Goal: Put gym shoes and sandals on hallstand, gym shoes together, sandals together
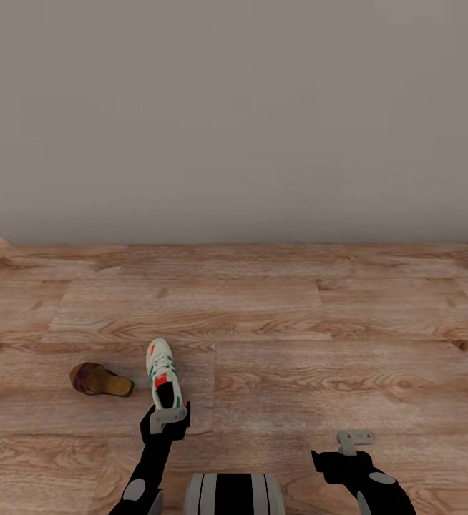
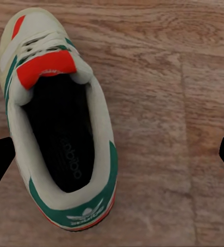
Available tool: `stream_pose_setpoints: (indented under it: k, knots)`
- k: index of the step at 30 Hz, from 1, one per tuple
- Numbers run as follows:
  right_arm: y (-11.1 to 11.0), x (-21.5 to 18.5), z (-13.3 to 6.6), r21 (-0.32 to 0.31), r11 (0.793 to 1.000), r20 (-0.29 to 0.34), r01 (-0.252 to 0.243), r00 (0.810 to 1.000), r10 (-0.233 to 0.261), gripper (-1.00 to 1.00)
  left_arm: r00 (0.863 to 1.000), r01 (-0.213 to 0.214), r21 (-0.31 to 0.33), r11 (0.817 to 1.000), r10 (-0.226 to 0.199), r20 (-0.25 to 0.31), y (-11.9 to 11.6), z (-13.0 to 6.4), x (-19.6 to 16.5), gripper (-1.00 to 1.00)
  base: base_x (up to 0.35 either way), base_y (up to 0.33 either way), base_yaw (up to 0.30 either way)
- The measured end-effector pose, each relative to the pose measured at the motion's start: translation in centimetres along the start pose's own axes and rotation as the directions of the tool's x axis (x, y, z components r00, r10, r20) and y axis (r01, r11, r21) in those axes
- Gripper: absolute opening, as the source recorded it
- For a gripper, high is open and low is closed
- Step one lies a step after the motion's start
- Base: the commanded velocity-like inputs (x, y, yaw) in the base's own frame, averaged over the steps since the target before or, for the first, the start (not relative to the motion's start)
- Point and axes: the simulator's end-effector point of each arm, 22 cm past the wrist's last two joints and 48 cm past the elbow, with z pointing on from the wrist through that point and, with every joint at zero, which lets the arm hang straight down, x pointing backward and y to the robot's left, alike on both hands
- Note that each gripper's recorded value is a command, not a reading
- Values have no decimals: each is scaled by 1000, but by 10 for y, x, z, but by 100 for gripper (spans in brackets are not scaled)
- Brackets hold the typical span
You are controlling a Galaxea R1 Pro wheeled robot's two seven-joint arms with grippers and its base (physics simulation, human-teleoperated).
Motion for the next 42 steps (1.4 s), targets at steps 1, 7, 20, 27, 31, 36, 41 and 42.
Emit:
stream_pose_setpoints:
  k: [1, 7, 20, 27, 31, 36, 41, 42]
  knots:
    - [0, 0, 0, 0, 1000, 0, 0, 1000, 0, 100, 1000, 0, 0, 1000, 0, 0, 0, 0, 0, 100, 19, -19, 0]
    - [0, 0, 0, 0, 1000, 0, 0, 1000, 0, 100, 1000, 0, 0, 1000, 0, 0, 0, 0, 0, 100, 9, -9, 0]
    - [0, 0, 0, -1, 1000, 0, 1, 1000, -1, 100, 1000, 0, 0, 1000, 0, 0, 0, 0, 0, 100, 47, -37, 0]
    - [0, 0, 0, -1, 1000, 0, 1, 1000, -1, 100, 1000, -1, -1, 1000, 1, 1, 1, 0, 0, 100, 65, -53, 0]
    - [0, 0, 0, -1, 1000, -1, 1, 1000, -1, 100, 1000, -2, -3, 1000, 2, 1, 2, 0, 0, 100, 18, -15, 0]
    - [0, 0, 0, -1, 1000, -1, 1, 1000, -1, 100, 1000, -1, -4, 1000, 1, 1, 3, 0, 0, 100, 5, -4, 0]
    - [0, 0, 0, -1, 1000, -1, 1, 1000, -1, 100, 1000, -1, -4, 1000, 1, 2, 3, 0, 0, 100, 1, -1, 0]
    - [0, 0, 0, -1, 1000, -1, 1, 1000, -1, 100, 1000, -2, -4, 1000, 2, 2, 3, 0, 0, 100, 0, 0, 0]
